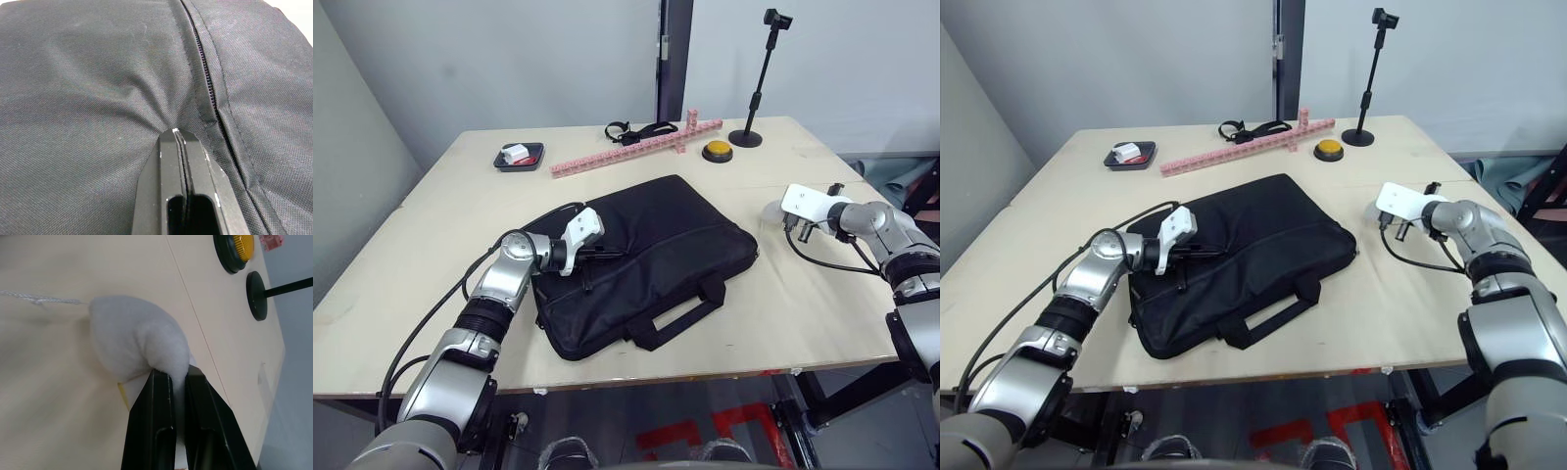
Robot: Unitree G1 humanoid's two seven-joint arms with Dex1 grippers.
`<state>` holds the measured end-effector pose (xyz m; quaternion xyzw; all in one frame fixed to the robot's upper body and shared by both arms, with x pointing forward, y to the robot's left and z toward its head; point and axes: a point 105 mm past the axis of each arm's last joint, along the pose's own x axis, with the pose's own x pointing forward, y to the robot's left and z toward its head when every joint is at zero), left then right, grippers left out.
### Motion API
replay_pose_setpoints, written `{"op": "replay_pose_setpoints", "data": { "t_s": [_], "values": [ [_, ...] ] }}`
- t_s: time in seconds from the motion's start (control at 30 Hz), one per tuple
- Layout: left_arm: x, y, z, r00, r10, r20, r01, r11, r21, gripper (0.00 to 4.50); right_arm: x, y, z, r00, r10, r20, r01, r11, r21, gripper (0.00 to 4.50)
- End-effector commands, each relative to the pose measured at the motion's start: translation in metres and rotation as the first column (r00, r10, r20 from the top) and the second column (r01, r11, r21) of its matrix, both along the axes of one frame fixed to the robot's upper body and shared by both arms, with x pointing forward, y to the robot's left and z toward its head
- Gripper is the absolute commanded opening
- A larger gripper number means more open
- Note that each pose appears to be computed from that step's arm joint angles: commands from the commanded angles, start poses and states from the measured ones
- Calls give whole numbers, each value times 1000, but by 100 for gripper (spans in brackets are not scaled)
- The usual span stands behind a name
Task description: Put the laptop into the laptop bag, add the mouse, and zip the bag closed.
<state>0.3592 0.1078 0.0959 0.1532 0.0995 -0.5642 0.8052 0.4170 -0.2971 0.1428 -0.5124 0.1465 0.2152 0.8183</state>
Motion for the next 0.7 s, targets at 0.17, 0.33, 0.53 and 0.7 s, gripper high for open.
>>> {"op": "replay_pose_setpoints", "data": {
  "t_s": [0.17,0.33,0.53,0.7],
  "values": [
    [-21,15,-30,977,84,-194,-92,995,-28,41,-12,-4,2,997,39,-66,-34,996,87,193],
    [-29,30,0,976,135,-170,-153,983,-98,177,-21,-12,19,994,63,-86,-53,992,115,352],
    [-43,65,34,945,283,-167,-310,935,-172,387,-26,-1,56,978,124,-168,-73,958,278,450],
    [-55,91,44,874,423,-238,-474,849,-235,447,-25,25,66,946,210,-247,-96,909,406,450]
  ]
}}
